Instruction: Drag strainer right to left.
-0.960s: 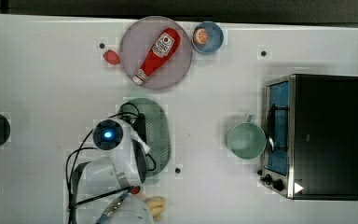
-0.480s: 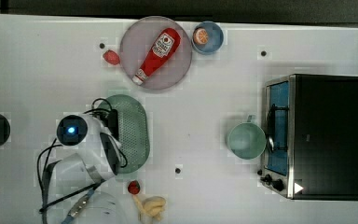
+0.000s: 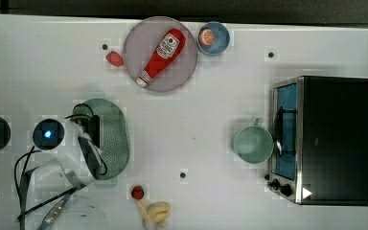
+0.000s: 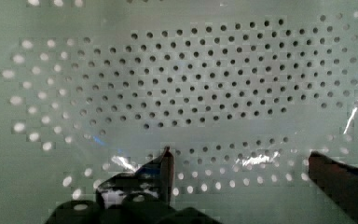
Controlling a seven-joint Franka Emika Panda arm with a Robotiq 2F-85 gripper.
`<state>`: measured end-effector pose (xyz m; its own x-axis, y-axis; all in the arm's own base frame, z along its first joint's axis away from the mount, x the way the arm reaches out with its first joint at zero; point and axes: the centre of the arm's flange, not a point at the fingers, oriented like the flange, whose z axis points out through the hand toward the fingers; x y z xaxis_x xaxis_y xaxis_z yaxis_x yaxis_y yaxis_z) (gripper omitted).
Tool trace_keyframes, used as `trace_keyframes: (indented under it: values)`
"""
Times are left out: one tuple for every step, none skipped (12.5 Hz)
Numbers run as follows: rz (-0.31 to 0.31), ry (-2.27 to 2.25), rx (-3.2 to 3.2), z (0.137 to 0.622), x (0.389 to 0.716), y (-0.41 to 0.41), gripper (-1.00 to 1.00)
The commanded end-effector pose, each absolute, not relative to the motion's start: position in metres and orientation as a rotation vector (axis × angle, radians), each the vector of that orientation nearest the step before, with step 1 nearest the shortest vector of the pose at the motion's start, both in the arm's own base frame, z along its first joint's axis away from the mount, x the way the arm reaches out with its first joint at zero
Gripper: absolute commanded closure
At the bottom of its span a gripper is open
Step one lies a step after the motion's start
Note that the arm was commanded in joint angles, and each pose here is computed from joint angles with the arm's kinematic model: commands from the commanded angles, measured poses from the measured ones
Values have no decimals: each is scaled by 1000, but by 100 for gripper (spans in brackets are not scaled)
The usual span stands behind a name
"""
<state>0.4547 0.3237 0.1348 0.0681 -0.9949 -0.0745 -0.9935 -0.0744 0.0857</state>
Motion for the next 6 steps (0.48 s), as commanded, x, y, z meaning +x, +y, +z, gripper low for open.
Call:
trace_keyframes:
  values:
    - [-202,-2220,2264,145,465,357,-100]
    - [-213,-2231,2263,145,466,364,-100]
    - [-225,-2239,2261,144,466,371,-100]
    - [-233,-2243,2266,144,467,377,-100]
    - [-234,-2242,2276,145,467,383,-100]
    - [-236,-2238,2284,144,467,388,-100]
